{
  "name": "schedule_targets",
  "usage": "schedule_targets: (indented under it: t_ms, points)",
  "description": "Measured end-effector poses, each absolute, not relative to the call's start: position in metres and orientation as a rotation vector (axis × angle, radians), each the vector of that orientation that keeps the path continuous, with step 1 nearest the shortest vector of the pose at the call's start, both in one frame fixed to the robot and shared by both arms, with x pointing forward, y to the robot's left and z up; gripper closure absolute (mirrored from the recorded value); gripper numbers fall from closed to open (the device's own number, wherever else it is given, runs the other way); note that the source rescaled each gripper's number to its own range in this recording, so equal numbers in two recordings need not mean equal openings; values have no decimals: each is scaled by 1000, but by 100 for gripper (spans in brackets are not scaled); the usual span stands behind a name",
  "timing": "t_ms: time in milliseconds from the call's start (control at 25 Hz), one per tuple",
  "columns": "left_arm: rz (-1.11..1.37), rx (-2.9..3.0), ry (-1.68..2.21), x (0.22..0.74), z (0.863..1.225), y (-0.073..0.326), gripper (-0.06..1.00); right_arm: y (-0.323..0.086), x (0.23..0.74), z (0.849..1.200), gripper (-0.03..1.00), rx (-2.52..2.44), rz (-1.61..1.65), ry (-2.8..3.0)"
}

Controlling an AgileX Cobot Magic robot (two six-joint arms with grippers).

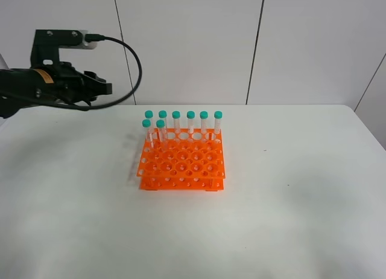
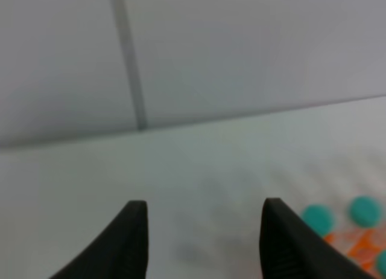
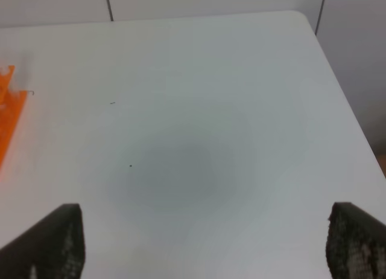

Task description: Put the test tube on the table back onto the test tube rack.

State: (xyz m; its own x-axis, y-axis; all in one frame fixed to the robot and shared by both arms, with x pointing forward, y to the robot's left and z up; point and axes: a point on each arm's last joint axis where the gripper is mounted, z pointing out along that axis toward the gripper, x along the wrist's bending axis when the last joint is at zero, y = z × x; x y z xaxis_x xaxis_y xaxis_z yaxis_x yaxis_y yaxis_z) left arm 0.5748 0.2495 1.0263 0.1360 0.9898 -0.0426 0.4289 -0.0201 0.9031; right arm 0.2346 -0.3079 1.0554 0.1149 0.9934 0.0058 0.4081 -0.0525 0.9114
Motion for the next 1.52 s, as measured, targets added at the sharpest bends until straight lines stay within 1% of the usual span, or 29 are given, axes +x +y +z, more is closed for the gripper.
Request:
schedule_targets:
  t_ms: [240,320,360,400,440,480,520,560,680,880,1040,1240,1360,1520]
  points:
    - [724,1714,1701,559,1012,294,65,-308,235,1055,13,1587,916,1409]
    - [667,1782,1736,554,1007,303,62,-308,235,1055,13,1587,916,1409]
    - [633,1815,1745,551,1005,306,56,-308,235,1055,13,1587,916,1409]
    - [599,1842,1749,548,1004,308,47,-308,235,1055,13,1587,916,1409]
    - [567,1854,1755,546,1004,310,37,-308,235,1055,13,1587,916,1409]
    - [524,1860,1774,543,1003,312,24,-308,235,1055,13,1587,916,1409]
    - [477,1861,1791,540,1002,313,14,-308,235,1055,13,1587,916,1409]
    - [430,1872,1806,536,1002,314,6,-308,235,1055,13,1587,916,1409]
    - [302,1921,1837,525,1002,316,-2,-308,235,1055,13,1587,916,1409]
    - [225,1943,1844,511,1012,316,-5,-308,235,1055,13,1587,916,1409]
    - [267,1977,1819,502,1024,318,-6,-308,235,1055,13,1587,916,1409]
    - [353,2011,1750,475,1056,316,-6,-308,235,1055,13,1587,916,1409]
    - [406,1999,1697,449,1080,311,-6,-308,235,1055,13,1587,916,1409]
    - [415,1964,1679,410,1104,303,-6,-308,235,1055,13,1587,916,1409]
